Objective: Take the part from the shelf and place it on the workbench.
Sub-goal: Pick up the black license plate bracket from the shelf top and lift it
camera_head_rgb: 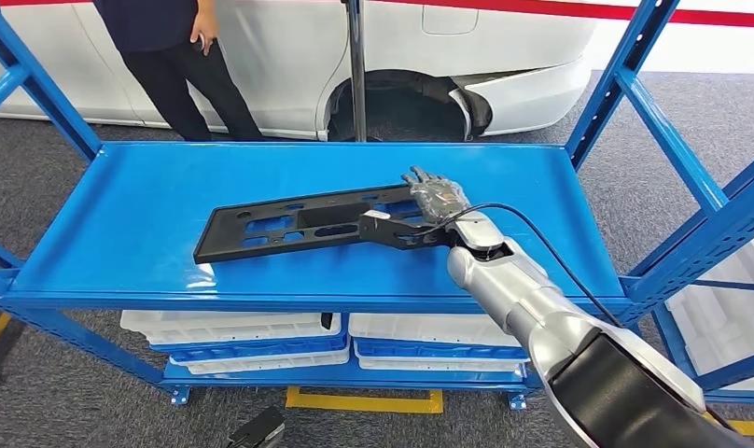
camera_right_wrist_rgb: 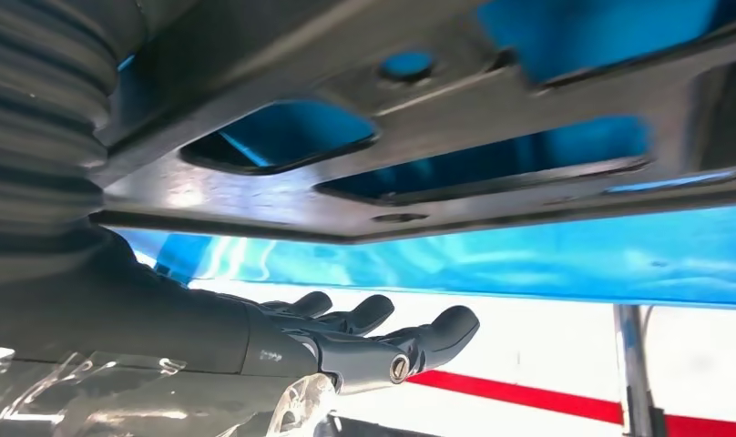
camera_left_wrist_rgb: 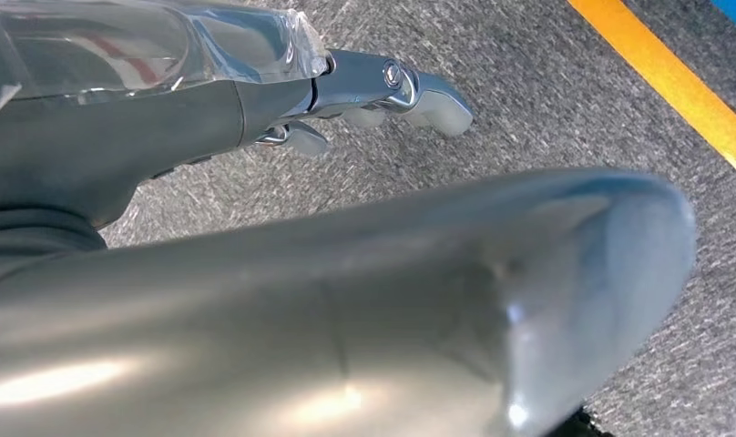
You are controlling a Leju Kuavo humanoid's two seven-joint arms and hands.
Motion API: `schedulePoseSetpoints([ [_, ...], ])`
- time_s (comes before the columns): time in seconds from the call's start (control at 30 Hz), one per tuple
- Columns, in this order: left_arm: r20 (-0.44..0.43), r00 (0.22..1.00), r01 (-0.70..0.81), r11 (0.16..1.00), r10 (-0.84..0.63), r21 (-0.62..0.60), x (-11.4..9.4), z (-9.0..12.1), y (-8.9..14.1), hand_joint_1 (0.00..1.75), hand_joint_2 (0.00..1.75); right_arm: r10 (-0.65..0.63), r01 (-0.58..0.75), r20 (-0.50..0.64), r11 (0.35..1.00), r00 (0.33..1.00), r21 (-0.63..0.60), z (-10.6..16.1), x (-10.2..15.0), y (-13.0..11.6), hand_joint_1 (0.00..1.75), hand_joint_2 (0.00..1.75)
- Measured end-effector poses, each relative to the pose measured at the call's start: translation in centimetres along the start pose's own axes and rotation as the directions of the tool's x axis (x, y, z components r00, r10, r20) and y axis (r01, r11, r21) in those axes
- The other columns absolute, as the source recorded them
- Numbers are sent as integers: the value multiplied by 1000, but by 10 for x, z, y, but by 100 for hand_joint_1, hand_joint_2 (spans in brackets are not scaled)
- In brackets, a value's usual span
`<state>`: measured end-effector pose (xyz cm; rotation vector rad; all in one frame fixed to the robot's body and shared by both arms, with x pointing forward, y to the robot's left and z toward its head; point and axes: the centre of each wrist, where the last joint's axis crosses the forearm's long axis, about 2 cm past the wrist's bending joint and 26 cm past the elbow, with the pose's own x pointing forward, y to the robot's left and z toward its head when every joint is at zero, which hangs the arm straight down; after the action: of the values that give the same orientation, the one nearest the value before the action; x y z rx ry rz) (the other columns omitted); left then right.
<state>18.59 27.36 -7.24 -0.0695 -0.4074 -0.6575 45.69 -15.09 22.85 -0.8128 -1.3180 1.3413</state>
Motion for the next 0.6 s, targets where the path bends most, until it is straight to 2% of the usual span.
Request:
schedulePoseSetpoints([
  [0.6, 2, 1000, -2, 1000, 2, 6, 1, 0, 1, 0, 0, -3, 2, 10, 998, 1000, 60, 0, -11, 1, 0, 175],
])
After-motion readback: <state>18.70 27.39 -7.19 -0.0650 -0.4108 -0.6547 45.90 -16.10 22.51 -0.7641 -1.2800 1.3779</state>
